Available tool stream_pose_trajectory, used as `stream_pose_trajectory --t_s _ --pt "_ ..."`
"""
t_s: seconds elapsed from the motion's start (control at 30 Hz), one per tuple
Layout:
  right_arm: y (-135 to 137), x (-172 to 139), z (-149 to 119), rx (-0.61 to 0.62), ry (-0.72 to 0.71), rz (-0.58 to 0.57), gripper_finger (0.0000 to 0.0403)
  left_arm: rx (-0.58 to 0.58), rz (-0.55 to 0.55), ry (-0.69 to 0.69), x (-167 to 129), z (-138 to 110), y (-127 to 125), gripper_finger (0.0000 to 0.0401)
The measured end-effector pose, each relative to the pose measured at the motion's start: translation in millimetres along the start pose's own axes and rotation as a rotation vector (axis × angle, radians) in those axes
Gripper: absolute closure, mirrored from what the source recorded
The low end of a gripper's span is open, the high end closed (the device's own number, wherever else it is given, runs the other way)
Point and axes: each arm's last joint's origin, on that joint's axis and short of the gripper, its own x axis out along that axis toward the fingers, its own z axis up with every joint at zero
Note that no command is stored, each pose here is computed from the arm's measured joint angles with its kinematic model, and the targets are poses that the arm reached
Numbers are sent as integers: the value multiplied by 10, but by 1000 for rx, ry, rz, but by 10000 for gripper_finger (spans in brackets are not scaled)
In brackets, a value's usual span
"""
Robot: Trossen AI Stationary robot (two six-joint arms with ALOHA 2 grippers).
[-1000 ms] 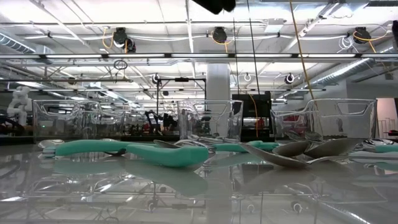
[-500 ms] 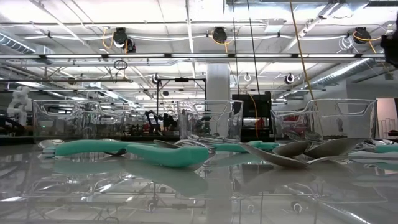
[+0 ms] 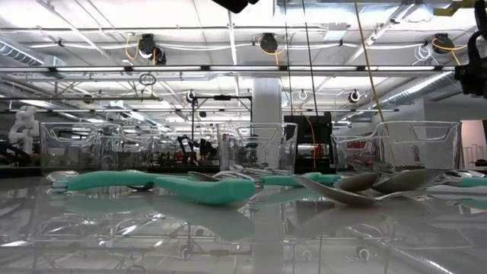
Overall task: Sort silverware by color (type)
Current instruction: Put the white-green spoon into the middle transparent bin
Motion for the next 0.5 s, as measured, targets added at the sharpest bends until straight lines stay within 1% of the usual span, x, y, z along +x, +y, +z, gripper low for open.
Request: stream_pose_trajectory --t_s 0.1,0.27,0.43,0.5 --pt "21 57 -9 -26 8 -33 262 8 2 1 11 7 6 285" --pt "58 126 -27 -51 -3 -60 305 -1 9 5 52 34 31 285" --pt "56 174 -35 -18 -18 -91 363 -3 16 7 85 56 53 285" --pt "55 179 -33 -16 -31 -90 379 -3 17 8 90 58 56 285"
